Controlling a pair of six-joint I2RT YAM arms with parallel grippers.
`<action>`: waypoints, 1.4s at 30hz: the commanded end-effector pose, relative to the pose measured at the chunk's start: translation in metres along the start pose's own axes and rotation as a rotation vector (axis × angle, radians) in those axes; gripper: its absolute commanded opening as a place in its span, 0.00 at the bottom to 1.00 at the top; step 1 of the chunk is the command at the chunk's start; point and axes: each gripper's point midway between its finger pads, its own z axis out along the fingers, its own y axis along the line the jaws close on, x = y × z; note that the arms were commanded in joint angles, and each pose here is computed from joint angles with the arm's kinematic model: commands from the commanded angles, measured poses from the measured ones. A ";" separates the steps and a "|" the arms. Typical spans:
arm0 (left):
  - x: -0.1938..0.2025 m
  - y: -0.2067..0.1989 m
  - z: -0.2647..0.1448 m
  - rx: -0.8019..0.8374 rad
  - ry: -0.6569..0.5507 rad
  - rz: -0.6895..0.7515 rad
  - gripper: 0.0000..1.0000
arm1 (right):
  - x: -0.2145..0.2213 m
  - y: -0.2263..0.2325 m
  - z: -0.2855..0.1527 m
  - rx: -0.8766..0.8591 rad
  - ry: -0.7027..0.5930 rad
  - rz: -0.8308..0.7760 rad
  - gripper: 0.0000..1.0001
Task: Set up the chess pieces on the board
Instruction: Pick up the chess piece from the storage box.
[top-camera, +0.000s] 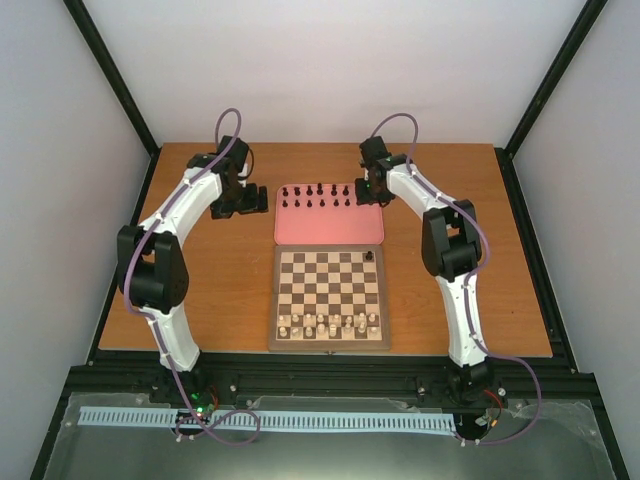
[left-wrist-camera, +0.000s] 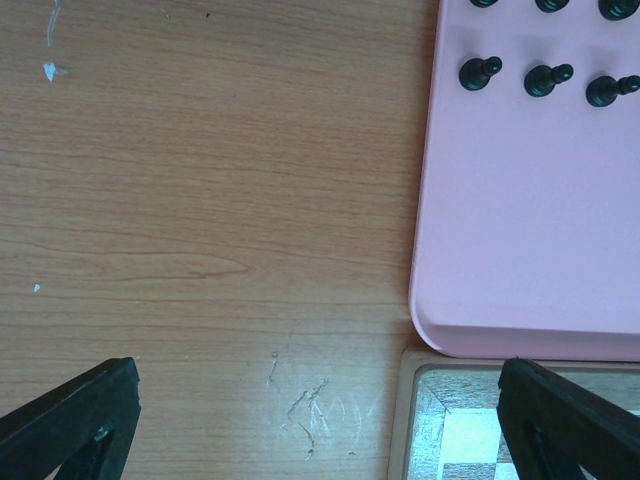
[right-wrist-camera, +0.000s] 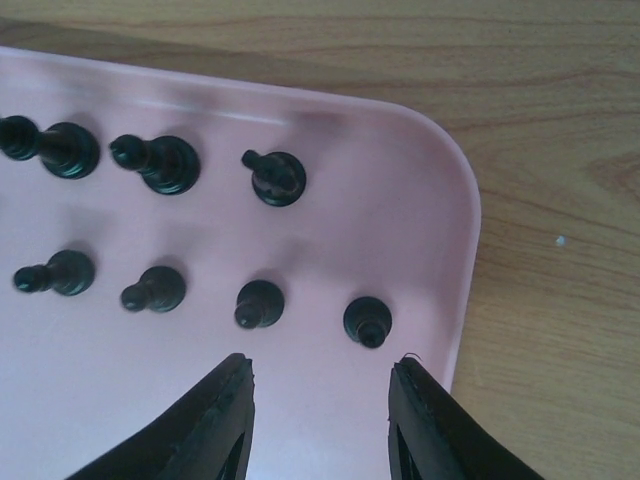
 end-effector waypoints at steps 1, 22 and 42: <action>-0.009 -0.004 -0.003 0.006 -0.015 0.010 1.00 | -0.013 -0.011 0.005 0.028 -0.025 0.012 0.38; -0.012 -0.005 0.008 -0.003 0.010 0.010 1.00 | -0.023 -0.023 0.027 0.034 -0.011 0.025 0.32; -0.014 -0.008 0.017 0.004 0.032 0.006 1.00 | -0.016 -0.025 0.043 0.025 0.029 0.023 0.29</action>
